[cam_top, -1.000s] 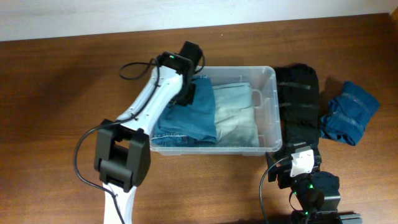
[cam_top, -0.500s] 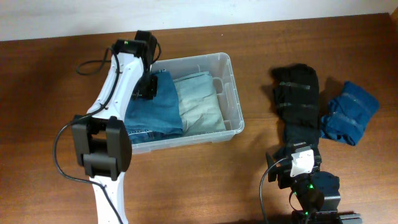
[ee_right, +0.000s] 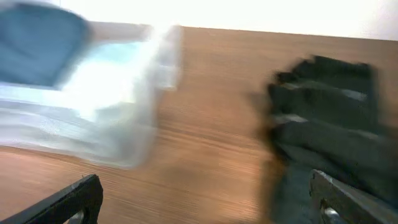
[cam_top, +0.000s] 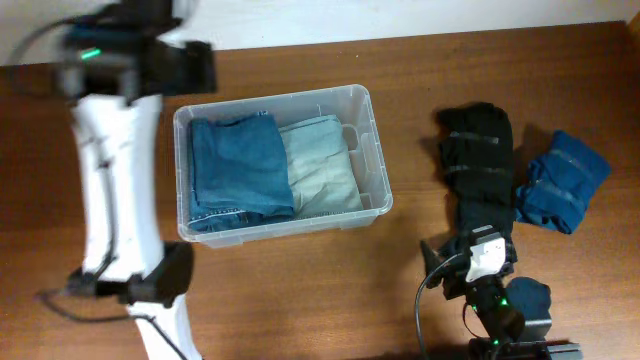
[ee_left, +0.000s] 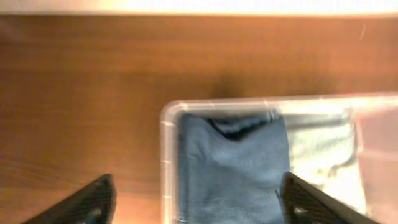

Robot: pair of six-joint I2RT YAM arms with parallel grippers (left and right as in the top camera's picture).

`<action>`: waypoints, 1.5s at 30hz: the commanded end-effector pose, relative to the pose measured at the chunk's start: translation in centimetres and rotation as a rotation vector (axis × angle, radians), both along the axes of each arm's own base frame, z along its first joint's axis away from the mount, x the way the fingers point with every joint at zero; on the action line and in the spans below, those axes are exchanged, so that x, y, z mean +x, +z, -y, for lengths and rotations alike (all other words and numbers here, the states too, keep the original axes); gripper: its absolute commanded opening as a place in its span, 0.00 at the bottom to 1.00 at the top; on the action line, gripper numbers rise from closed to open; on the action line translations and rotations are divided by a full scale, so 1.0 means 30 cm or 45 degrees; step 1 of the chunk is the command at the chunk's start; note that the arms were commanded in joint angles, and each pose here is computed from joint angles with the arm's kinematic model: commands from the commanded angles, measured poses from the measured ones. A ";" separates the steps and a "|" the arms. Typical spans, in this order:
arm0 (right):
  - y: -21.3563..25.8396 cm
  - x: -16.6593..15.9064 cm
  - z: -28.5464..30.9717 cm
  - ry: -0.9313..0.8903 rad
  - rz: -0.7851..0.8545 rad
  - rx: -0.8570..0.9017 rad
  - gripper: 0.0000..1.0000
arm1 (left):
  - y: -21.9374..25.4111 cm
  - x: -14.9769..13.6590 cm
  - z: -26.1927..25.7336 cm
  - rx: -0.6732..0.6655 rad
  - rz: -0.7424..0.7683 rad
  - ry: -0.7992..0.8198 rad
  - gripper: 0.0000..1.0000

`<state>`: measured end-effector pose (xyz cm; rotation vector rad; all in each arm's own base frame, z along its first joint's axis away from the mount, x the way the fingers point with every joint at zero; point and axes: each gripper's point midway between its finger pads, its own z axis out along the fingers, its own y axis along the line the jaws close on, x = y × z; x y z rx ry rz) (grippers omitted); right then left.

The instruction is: Pack container

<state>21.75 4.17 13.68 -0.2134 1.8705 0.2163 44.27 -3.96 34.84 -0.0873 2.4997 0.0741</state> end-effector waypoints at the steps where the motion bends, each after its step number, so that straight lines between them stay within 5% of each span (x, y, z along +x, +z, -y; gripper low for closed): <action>1: 0.070 -0.048 -0.152 0.299 0.007 0.302 0.98 | 0.099 -0.048 -0.105 -0.070 0.096 0.094 0.99; 7: 0.172 -0.049 -0.170 0.298 -0.028 0.500 0.98 | 0.139 -0.078 -0.231 -0.065 0.137 0.207 0.99; 14: 0.291 0.049 0.007 -0.145 -0.204 0.362 0.98 | 0.136 -0.078 -0.252 -0.065 0.133 0.226 0.99; 20: 0.413 0.161 -0.027 -0.023 -0.407 0.249 0.98 | 0.136 -0.078 -0.252 -0.064 0.133 0.226 0.99; 27: 0.466 0.318 0.254 -0.450 -0.610 0.407 0.98 | 0.136 -0.078 -0.253 -0.064 0.133 0.227 0.99; 32: 0.343 0.352 0.547 -0.649 -0.741 0.716 0.98 | 0.136 -0.078 -0.252 -0.064 0.133 0.227 0.99; 36: 0.059 0.283 0.841 -0.931 -0.952 0.979 0.98 | 0.136 -0.078 -0.253 -0.064 0.133 0.227 0.99; 45: -0.222 0.204 1.061 -1.106 -1.042 1.159 0.98 | 0.136 -0.078 -0.252 -0.064 0.133 0.227 0.99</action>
